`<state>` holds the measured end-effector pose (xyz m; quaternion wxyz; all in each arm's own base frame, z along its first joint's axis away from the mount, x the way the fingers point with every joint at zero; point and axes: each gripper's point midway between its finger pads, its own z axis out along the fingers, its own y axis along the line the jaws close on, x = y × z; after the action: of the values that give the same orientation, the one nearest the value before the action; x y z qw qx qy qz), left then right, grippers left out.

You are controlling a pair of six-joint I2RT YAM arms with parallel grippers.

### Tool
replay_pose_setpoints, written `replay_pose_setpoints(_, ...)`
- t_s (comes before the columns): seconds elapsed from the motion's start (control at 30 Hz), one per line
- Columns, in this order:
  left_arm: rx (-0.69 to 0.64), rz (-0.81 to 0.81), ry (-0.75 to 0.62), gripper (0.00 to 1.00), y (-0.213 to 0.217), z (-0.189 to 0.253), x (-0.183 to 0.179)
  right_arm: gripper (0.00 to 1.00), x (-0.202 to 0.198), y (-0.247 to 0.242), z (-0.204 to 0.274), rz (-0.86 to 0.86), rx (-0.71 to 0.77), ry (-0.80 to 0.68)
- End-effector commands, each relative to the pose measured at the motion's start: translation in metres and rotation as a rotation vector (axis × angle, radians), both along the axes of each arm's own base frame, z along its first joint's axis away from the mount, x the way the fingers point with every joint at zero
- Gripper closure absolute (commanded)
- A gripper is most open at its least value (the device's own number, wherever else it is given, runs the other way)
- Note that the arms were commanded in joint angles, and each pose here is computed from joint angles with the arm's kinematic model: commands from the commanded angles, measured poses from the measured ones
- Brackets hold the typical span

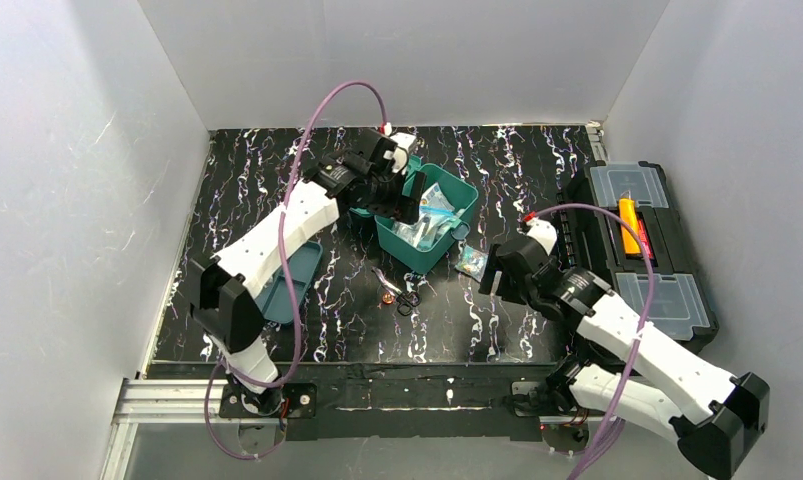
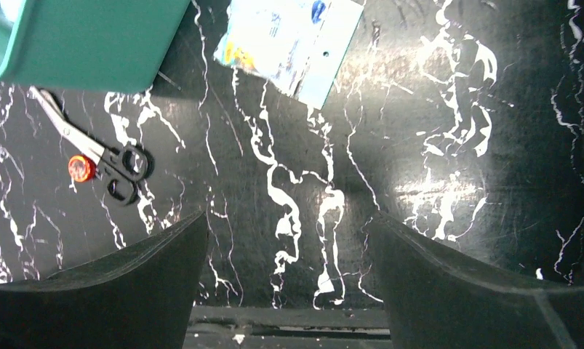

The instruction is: Organize the medicine kit

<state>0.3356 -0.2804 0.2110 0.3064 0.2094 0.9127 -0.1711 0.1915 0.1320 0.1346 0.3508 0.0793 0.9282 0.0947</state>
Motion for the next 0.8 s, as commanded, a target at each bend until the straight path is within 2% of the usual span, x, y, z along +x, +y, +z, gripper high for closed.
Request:
replay_pose_setpoints(0.0, -0.015, 0.029, -0.028, 0.15, 0.026, 0.028, -0.027, 0.14, 0.030, 0.000, 0.022, -0.059, 0.010, -0.058)
replay_pose_setpoints(0.2, -0.016, 0.094, -0.089, 0.09, 0.062, 0.039, -0.054, 0.22, 0.051, -0.001, 0.014, -0.089, 0.007, 0.008)
replay_pose_setpoints(0.33, -0.036, 0.135, -0.145, 0.03, 0.087, 0.045, -0.077, 0.24, 0.065, 0.000, 0.006, -0.119, 0.038, 0.038)
replay_pose_setpoints(0.47, -0.067, 0.155, -0.194, 0.02, 0.108, 0.049, -0.099, 0.27, 0.077, 0.002, -0.004, -0.133, 0.044, 0.059)
replay_pose_setpoints(0.77, -0.050, 0.199, -0.189, 0.02, 0.146, 0.013, -0.138, 0.30, 0.097, 0.010, -0.034, -0.136, 0.001, 0.146)
